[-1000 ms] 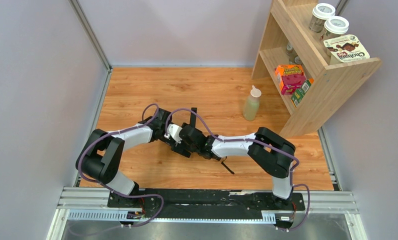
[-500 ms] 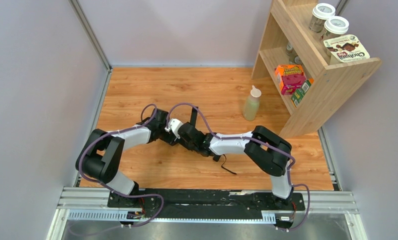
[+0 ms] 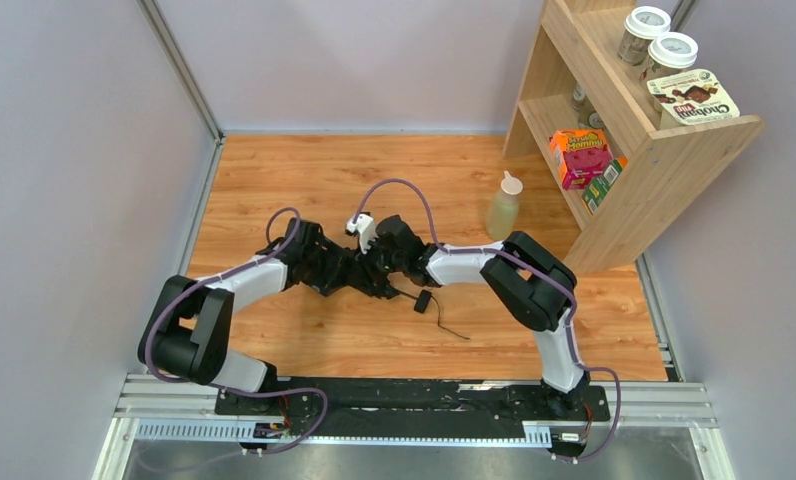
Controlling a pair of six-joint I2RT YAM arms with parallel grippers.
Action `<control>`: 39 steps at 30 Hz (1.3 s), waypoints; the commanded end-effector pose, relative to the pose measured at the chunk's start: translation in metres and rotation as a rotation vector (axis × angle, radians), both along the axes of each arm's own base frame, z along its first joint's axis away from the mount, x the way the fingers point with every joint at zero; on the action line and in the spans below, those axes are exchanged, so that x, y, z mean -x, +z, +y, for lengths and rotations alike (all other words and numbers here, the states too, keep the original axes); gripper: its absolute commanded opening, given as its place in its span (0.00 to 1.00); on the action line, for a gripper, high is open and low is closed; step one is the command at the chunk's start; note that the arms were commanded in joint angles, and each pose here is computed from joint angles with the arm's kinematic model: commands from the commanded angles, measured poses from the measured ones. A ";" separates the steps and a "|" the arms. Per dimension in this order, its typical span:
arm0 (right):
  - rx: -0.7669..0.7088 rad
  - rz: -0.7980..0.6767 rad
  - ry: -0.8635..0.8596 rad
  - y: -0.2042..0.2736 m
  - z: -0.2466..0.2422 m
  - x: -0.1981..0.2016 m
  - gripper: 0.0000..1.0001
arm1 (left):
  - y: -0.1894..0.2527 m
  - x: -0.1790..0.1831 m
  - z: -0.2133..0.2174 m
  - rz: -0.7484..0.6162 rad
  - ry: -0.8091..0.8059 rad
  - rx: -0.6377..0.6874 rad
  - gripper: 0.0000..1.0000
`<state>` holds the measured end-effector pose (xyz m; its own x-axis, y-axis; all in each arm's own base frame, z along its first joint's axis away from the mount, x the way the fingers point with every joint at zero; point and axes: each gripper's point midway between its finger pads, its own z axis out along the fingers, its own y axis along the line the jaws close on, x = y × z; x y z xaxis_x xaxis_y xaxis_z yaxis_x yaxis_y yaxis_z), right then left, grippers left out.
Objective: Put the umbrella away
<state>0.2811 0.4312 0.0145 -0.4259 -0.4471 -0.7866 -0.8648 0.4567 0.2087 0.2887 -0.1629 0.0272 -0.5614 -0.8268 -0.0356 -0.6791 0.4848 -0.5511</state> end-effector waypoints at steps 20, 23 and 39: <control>0.077 0.942 0.164 -0.071 -0.049 0.122 0.02 | -0.074 0.092 0.075 0.369 0.018 -0.350 0.22; 0.085 0.863 0.116 -0.051 -0.040 0.101 0.13 | -0.073 0.092 0.074 0.361 0.001 -0.351 0.07; 0.262 -0.300 -0.027 0.058 -0.027 0.026 0.96 | -0.060 0.110 0.070 0.585 -0.130 -0.381 0.00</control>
<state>0.2353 0.4219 0.0651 -0.4425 -0.5515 -0.7072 -0.8761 0.4343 0.2095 0.2732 -0.1538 0.0142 -0.6180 -0.7860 0.0157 -0.7395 0.5744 -0.3510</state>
